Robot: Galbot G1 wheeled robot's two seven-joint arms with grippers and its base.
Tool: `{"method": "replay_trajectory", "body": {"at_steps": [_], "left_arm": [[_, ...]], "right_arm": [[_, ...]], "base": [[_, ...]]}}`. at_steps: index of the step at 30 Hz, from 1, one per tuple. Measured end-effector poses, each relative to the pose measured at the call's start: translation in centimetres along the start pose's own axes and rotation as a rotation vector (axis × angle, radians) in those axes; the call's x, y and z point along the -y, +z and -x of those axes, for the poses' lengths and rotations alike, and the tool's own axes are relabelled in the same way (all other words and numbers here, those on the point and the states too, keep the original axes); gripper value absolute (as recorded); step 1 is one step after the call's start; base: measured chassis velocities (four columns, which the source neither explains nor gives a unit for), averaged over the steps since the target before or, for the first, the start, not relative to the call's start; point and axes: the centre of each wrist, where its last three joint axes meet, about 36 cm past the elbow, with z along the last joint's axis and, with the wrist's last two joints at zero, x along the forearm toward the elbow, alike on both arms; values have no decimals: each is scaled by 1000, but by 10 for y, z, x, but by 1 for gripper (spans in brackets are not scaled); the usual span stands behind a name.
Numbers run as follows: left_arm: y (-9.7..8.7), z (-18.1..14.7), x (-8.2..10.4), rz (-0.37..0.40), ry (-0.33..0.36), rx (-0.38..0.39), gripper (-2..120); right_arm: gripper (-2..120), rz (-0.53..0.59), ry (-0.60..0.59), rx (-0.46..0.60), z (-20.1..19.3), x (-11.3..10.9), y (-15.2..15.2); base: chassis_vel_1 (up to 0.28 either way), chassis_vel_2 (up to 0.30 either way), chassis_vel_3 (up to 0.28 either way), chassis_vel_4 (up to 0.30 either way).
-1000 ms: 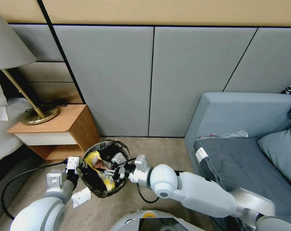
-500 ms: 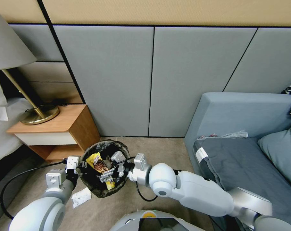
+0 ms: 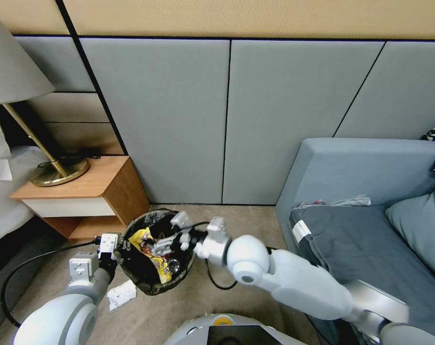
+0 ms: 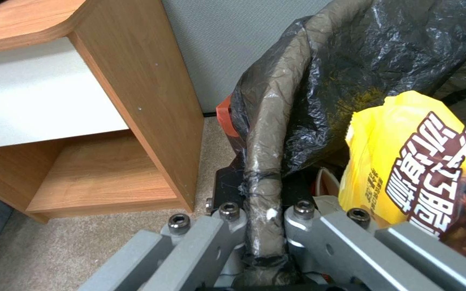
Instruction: Pick up the trash bin, then pick up the garbage from the floor and place it into the trash bin.
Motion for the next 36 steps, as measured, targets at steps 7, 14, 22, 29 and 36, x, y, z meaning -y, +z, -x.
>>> {"method": "replay_trajectory", "body": {"at_steps": [7,14,22,29,36], "left_arm": [[1,0,0,2,1,-3,0],[1,0,0,2,2,0,0],[0,0,0,-5,0,7,0],[0,0,-1,-11,4,11,0],[-1,0,-1,-10,23,17,0]], "right_arm": [[100,-34,83,60,-26,7,-1],[100,-63,229,101,-53,19,3],[100,-119,453,129,-86,36,15],[100,-200,717,110,-136,37,59],[100,-266,911,99,-167,18,102]], "base": [[0,0,0,0],[0,0,0,0],[0,0,0,0],[0,0,0,0],[0,0,0,0]]}}
